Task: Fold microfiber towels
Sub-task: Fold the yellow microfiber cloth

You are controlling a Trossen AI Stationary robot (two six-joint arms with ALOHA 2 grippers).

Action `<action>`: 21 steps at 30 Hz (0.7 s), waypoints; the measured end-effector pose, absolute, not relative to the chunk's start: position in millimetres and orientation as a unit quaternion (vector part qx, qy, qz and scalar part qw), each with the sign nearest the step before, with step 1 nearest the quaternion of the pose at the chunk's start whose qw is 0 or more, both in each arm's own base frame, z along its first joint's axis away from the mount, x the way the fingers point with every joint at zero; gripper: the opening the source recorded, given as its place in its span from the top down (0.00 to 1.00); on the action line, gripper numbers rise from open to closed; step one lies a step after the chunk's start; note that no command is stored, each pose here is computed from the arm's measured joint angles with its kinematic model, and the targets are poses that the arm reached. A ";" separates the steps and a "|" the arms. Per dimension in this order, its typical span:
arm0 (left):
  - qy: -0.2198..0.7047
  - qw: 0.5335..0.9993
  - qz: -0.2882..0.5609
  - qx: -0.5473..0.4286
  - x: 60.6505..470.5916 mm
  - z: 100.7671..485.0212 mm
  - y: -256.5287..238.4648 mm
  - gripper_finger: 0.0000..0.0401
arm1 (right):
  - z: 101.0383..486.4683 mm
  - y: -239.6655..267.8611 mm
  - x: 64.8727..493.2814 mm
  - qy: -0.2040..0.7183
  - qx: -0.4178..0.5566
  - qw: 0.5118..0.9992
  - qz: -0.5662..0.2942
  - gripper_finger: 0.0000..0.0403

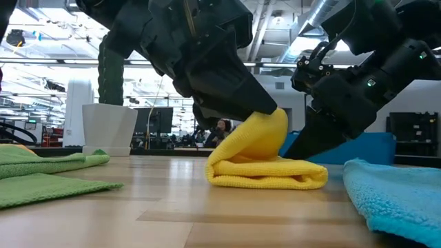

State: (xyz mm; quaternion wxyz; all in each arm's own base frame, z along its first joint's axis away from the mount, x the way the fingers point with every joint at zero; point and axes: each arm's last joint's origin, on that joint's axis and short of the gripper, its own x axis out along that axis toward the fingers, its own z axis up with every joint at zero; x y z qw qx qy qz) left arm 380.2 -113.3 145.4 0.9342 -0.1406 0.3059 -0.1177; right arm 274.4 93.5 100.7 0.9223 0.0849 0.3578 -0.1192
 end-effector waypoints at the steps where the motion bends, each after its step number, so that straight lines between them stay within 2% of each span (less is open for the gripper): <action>1: 0.302 0.935 -0.119 -0.141 380.6 146.1 -113.5 0.73 | 100.7 93.5 274.4 0.358 0.085 0.922 -0.119 0.75; 6: 0.281 0.940 -0.127 -0.146 382.7 149.9 -114.3 0.63 | 100.6 93.9 274.2 0.358 0.084 0.922 -0.119 0.75; 11: 0.272 0.941 -0.136 -0.150 382.1 158.9 -111.5 0.59 | 100.8 93.9 274.3 0.358 0.084 0.922 -0.119 0.75; 13: 0.278 0.939 -0.134 -0.150 378.8 166.0 -110.2 0.59 | 100.8 93.9 274.2 0.358 0.084 0.922 -0.119 0.75; 16: 0.289 0.945 -0.088 -0.126 375.0 165.6 -111.2 0.61 | 100.7 93.9 274.2 0.358 0.084 0.922 -0.119 0.75; 21: 0.303 0.950 -0.023 -0.066 371.5 142.8 -123.2 0.70 | 100.7 93.9 274.2 0.358 0.084 0.922 -0.119 0.75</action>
